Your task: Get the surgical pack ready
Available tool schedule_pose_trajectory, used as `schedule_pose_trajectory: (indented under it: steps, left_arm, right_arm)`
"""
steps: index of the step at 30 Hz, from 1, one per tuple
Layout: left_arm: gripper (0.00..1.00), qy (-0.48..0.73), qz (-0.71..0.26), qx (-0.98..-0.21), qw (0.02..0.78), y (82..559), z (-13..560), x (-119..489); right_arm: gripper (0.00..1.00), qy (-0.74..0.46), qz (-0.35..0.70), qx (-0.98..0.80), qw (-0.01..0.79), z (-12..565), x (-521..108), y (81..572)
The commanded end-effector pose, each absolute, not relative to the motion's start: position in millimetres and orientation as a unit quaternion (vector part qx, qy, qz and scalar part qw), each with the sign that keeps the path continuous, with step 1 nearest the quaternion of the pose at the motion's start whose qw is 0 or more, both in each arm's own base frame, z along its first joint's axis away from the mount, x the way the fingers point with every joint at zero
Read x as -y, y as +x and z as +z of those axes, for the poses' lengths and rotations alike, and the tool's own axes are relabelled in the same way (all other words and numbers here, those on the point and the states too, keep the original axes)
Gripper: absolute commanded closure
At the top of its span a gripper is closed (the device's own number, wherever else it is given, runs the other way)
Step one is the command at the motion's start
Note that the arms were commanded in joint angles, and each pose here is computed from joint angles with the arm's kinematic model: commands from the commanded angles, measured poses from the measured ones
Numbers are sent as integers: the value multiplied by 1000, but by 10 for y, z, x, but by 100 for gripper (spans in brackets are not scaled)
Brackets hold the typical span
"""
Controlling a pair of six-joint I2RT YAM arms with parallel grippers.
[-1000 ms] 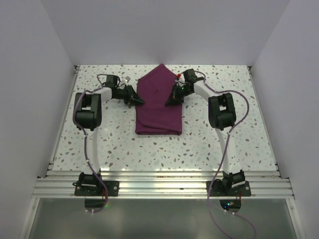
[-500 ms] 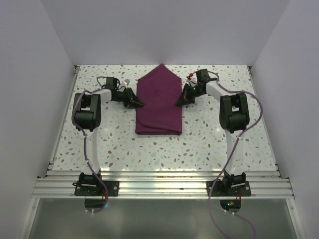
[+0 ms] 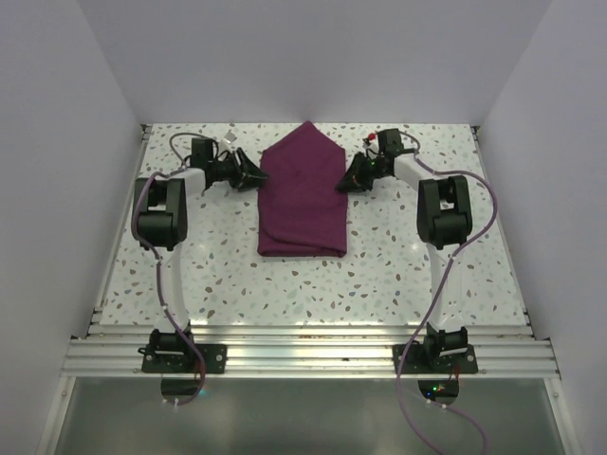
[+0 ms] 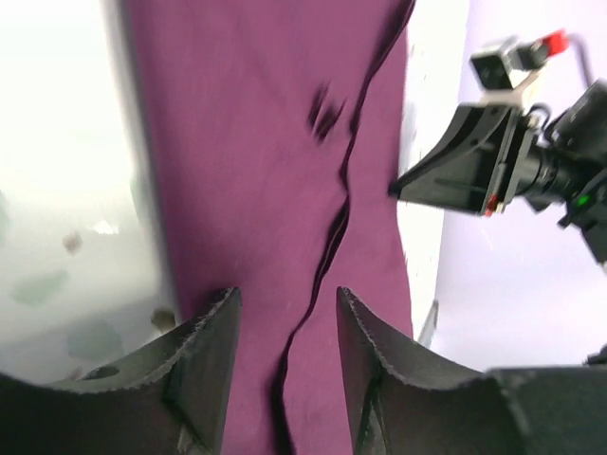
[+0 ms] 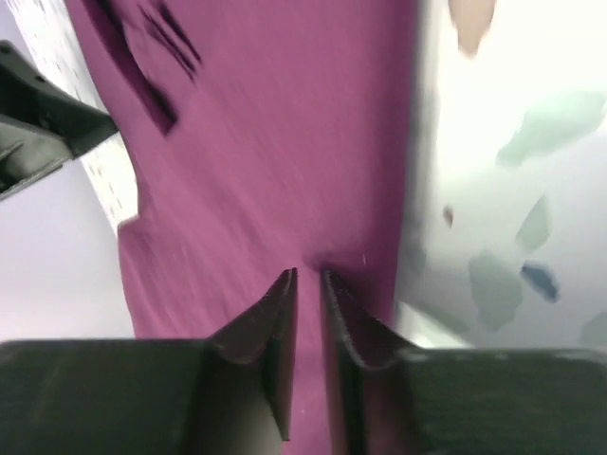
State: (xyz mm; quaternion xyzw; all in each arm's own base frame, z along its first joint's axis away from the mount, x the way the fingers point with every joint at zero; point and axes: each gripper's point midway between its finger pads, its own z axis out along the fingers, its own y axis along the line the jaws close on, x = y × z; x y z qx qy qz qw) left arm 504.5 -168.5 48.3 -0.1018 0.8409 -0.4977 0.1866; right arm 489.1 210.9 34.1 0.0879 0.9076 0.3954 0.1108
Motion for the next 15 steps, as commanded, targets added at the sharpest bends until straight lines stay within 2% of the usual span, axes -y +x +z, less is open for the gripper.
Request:
schedule_pose_trajectory:
  steps: [1, 6, 8, 11, 15]
  left_arm:
    - [51, -85, -505, -797, 320, 5547, 1117, 1515]
    - [43, -104, -481, -793, 359, 5900, 1064, 1428]
    - [35, -115, -469, -795, 366, 6038, 981, 1388]
    - [30, -129, -458, -797, 372, 6185, 853, 1349]
    - [30, -136, -450, -801, 370, 6348, 652, 1328]
  right_arm:
    - [76, 103, 402, -879, 234, 923, -2026, 5487]
    - [62, 115, 371, -885, 258, 781, -1934, 5742]
    - [54, 114, 345, -888, 283, 792, -1855, 5860]
    - [41, 120, 321, -893, 292, 666, -1757, 5976]
    - [36, 119, 323, -895, 284, 454, -1755, 6119]
